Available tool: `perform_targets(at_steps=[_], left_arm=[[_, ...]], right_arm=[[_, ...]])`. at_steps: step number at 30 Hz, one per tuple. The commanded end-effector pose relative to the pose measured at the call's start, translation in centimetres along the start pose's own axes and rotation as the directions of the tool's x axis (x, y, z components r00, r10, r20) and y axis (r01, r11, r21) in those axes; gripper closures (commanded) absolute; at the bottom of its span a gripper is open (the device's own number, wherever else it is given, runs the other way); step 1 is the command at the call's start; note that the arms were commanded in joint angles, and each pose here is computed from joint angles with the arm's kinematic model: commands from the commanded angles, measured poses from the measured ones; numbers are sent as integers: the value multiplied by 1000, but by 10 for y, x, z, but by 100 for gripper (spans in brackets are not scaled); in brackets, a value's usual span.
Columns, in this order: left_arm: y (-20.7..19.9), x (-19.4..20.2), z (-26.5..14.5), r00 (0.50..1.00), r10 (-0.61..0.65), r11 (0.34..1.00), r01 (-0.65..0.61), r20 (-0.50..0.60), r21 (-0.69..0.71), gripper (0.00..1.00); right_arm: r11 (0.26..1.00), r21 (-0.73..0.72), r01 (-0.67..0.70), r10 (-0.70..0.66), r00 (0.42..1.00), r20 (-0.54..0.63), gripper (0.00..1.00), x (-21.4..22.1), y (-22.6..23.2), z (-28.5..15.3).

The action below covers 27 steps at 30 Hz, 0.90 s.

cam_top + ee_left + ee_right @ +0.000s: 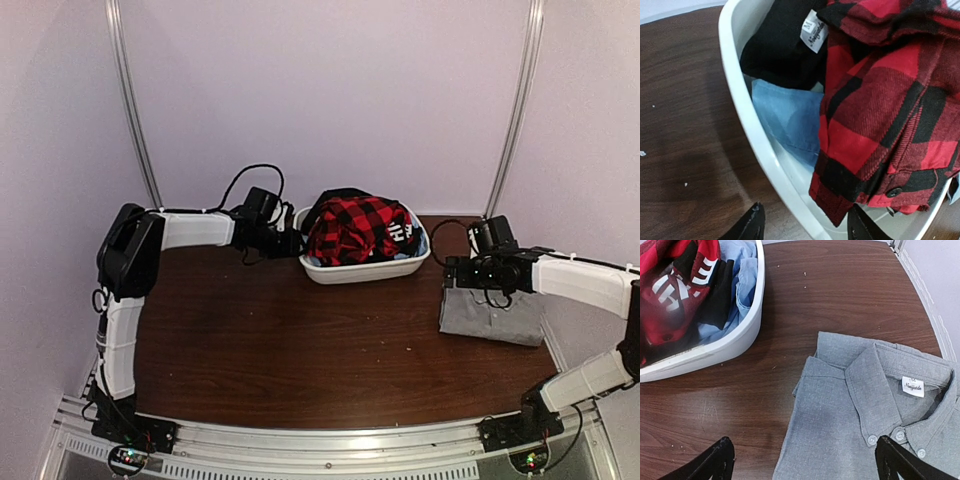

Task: Fold and stack the long sleeve shirts
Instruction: Move the bin to the corner of the board.

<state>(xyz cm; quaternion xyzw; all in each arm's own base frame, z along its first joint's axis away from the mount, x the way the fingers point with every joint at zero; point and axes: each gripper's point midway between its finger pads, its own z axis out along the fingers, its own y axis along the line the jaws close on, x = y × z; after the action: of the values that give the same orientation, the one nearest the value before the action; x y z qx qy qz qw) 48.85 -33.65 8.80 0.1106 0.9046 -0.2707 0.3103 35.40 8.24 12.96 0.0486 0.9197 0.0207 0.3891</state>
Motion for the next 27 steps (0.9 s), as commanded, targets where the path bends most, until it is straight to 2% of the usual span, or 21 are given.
perform_targets(at_steps=[1, 7, 10, 15, 21, 27], left_arm=[[4, -9, 7, 1000, -11, 999, 12, 19, -43, 53], [26, -15, 7, 1000, -17, 992, 19, 16, -123, 73], [45, -21, -7, 999, -20, 985, 24, 25, -172, 84], [106, -26, -43, 998, -66, 962, 70, 26, -266, 100], [196, -24, -104, 993, -119, 894, 104, -8, -435, 100], [280, -19, -184, 984, -176, 770, 160, 35, -618, 100]], right_arm=[[1000, -11, 0, 0, 1000, -30, 1, 15, 6, 5], [1000, -20, 12, -13, 999, -50, 1, 27, 11, 9], [999, -24, 23, -24, 998, -59, 1, 30, 14, 10], [999, -35, 34, -36, 998, -60, 1, 30, 19, 12], [996, -72, 50, -54, 997, -63, 1, 30, 31, 15], [990, -114, 77, -86, 994, -72, 1, 31, 48, 21]])
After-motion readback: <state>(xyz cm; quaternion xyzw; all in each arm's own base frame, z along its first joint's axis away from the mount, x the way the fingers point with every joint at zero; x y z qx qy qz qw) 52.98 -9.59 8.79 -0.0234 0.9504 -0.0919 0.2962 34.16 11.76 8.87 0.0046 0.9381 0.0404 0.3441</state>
